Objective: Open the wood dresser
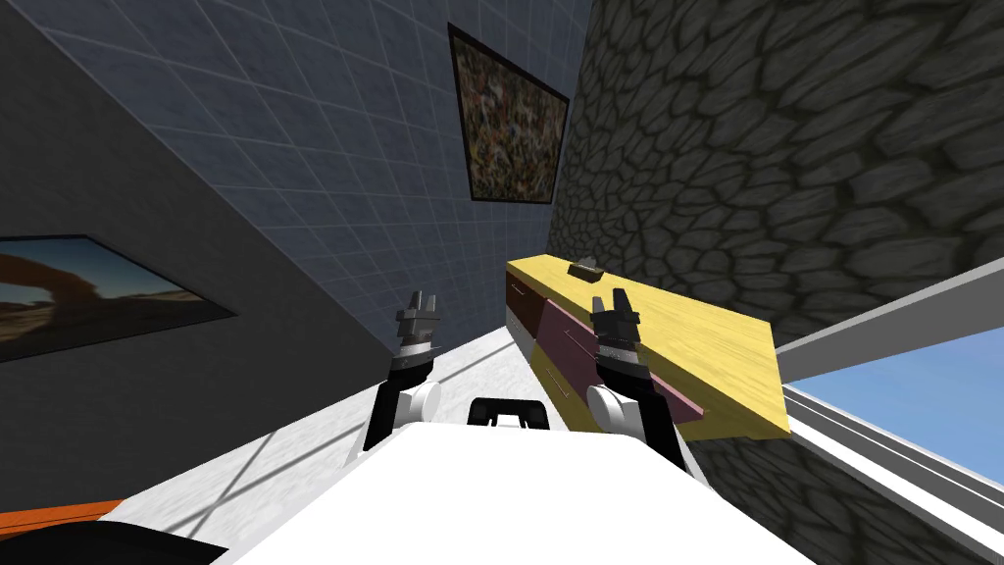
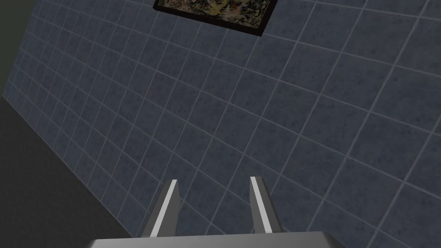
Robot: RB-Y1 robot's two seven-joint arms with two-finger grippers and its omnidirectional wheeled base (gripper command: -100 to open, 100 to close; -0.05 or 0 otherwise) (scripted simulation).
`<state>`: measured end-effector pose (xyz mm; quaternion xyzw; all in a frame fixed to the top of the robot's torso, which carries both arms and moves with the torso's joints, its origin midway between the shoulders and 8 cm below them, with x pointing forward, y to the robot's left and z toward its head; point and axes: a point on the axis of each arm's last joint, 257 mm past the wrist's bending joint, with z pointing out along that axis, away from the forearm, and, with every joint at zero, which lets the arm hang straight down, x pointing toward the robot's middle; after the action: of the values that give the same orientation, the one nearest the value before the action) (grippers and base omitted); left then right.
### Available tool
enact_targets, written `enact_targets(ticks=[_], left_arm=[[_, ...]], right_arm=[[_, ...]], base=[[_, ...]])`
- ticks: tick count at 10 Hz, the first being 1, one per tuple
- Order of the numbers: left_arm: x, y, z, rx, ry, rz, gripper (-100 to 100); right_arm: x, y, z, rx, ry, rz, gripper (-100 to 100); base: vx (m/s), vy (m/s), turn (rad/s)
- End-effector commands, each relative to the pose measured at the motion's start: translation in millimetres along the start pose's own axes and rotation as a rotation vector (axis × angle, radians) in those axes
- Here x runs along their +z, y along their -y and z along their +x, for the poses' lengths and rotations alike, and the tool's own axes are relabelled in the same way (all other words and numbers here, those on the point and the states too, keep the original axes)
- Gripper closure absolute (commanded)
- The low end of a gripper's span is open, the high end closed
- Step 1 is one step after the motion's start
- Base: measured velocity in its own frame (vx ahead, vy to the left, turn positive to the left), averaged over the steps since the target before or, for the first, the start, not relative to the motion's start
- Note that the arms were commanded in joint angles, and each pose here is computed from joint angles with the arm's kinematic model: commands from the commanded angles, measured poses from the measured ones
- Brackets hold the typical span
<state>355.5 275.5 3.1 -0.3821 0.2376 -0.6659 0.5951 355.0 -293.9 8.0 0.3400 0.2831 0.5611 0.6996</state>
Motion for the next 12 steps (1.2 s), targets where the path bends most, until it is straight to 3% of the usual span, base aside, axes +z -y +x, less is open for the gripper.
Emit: enact_targets(ticks=[1, 3, 4, 12], left_arm=[[0.0, 0.0, 0.0, 0.0, 0.0, 0.0, 0], [0.0, 0.0, 0.0, 0.0, 0.0, 0.0, 0], [0.0, 0.0, 0.0, 0.0, 0.0, 0.0, 0], [-0.1, -0.3, -0.1, 0.0, 0.0, -0.001, 0]], right_arm=[[0.0, 0.0, 0.0, 0.0, 0.0, 0.0, 0], [0.0, 0.0, 0.0, 0.0, 0.0, 0.0, 0], [-1.0, 3.0, 3.9, -0.041, -0.04, 0.006, -100], [-17.5, 39.5, 16.6, -0.441, -0.294, 0.051, -100]], base=[[0.0, 0.0, 0.0], [0.0, 0.0, 0.0], [0.014, 0.012, 0.01], [0.037, 0.047, 0.012]])
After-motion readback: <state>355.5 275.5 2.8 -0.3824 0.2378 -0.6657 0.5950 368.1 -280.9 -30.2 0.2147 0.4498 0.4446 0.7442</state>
